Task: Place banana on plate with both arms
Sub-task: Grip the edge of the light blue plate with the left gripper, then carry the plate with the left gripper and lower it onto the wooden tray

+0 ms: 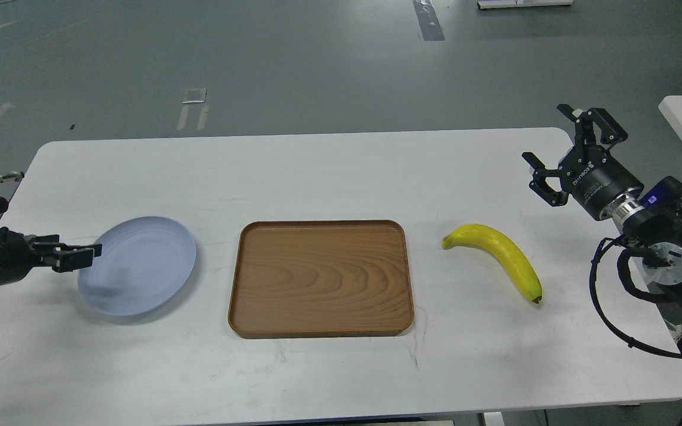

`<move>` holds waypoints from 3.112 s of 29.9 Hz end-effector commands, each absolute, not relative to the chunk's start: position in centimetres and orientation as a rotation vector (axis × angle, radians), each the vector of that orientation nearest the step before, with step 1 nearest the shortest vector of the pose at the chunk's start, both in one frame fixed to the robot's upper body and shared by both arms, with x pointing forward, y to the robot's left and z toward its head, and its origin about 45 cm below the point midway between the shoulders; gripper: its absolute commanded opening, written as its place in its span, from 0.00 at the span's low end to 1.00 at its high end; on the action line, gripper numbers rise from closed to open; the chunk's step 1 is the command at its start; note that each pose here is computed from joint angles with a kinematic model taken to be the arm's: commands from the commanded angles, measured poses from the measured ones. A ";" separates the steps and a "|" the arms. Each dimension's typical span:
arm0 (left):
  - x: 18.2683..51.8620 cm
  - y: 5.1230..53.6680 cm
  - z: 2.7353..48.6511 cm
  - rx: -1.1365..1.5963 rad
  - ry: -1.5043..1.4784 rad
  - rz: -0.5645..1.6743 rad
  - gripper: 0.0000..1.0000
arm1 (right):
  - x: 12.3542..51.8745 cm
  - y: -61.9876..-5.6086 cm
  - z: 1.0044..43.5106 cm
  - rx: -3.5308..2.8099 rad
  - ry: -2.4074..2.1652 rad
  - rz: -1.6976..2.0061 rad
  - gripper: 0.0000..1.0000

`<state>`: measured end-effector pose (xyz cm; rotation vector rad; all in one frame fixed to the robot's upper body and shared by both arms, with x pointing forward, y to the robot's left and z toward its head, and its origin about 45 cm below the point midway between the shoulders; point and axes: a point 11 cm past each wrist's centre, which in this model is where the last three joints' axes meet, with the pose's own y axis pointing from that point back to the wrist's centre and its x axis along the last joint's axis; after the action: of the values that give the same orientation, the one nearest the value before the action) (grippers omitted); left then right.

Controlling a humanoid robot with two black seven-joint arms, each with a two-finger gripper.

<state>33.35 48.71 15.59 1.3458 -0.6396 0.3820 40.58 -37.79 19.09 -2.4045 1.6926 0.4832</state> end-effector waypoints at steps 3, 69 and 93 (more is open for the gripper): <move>33.0 48.9 14.2 1.352 -0.606 0.401 0.84 | 40.6 -37.9 19.1 -2.406 1.695 0.481 1.00; 42.0 17.7 16.6 0.942 -0.878 -0.034 0.00 | 40.7 -38.7 19.5 -2.430 1.719 0.444 1.00; 42.1 14.7 14.6 0.967 -0.846 -0.065 0.37 | 40.3 -38.5 18.8 -2.454 1.721 0.462 1.00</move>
<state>41.92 14.74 14.59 0.9631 -0.8456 -0.0721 40.30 -38.56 18.84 -2.4544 1.7226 0.4609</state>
